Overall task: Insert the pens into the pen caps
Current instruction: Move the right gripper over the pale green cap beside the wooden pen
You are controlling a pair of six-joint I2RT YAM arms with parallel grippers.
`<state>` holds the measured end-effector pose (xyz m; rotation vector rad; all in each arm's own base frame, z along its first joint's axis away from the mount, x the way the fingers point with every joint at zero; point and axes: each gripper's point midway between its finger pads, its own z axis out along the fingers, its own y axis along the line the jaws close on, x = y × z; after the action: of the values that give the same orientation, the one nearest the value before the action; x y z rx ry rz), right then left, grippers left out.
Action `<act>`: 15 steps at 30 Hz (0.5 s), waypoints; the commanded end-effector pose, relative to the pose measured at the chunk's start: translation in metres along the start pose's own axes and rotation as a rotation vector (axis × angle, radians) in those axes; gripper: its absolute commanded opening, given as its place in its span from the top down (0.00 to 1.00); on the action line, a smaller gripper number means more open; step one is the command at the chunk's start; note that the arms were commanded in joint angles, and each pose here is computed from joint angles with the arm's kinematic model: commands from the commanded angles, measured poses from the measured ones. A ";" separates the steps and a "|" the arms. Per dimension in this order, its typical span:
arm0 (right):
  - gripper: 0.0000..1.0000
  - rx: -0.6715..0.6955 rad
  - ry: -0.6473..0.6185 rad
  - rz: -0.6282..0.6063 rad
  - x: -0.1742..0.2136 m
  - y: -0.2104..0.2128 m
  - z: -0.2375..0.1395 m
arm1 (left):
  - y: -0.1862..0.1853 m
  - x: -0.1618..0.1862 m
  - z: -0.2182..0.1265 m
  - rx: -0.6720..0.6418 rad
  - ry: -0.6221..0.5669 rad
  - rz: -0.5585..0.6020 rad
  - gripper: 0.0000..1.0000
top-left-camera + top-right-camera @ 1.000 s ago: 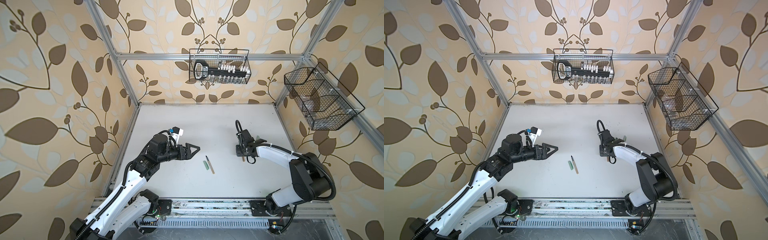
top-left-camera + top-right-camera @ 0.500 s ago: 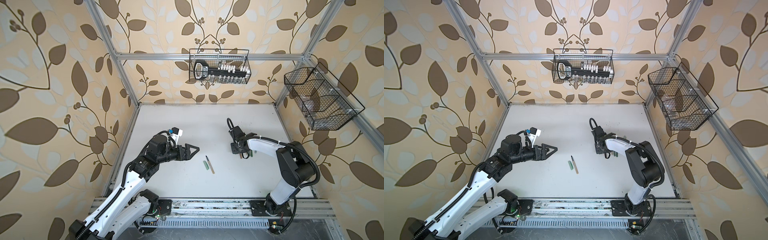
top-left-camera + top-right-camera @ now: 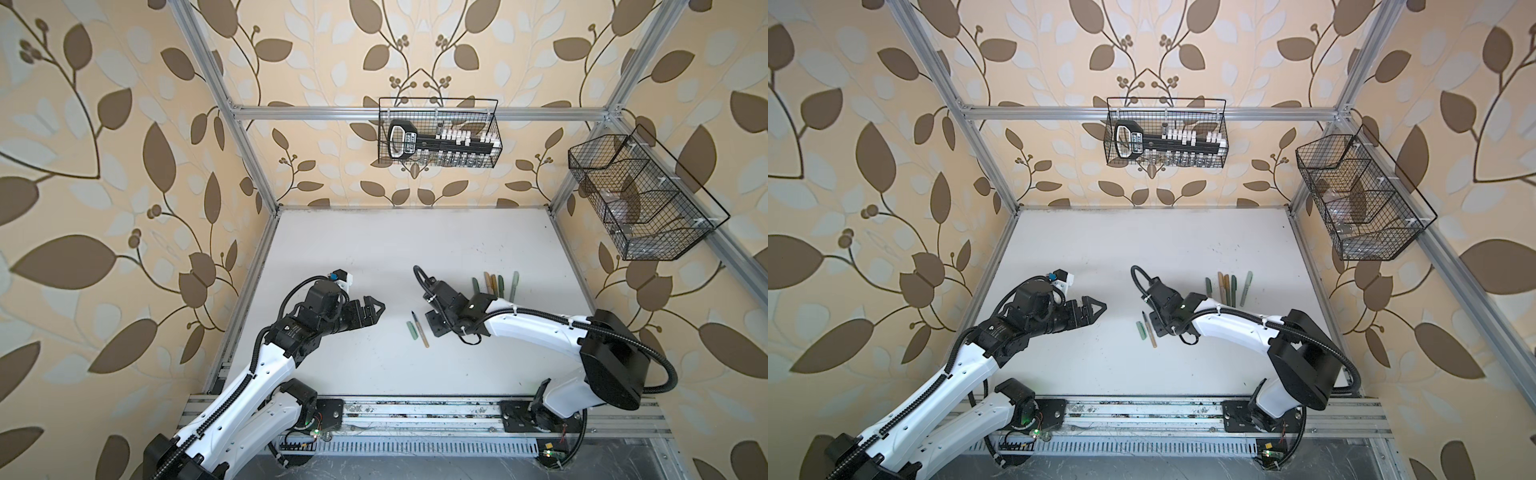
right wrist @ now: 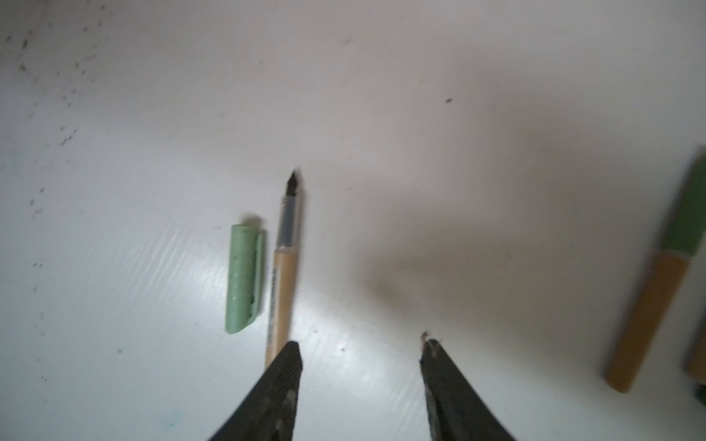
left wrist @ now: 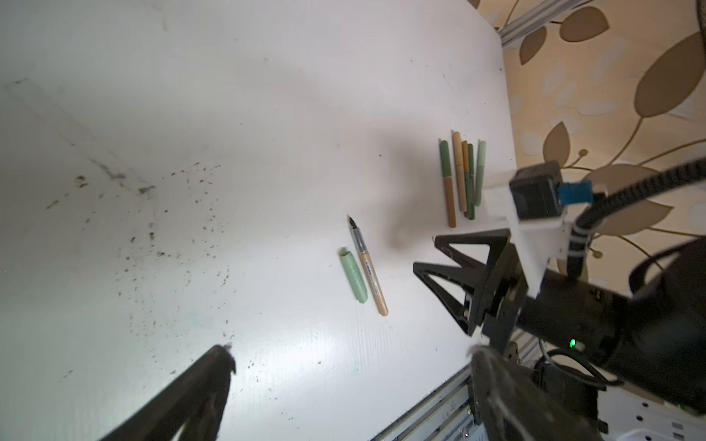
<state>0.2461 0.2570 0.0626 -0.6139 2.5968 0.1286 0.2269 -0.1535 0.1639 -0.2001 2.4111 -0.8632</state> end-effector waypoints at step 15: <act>0.52 -0.118 0.060 -0.060 0.007 0.085 0.042 | 0.036 -0.010 -0.015 -0.146 -0.103 -0.088 0.01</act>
<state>0.2211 0.3305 0.0198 -0.7587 2.6254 0.2218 0.2279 -0.1224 0.1572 -0.3642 2.3918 -0.7336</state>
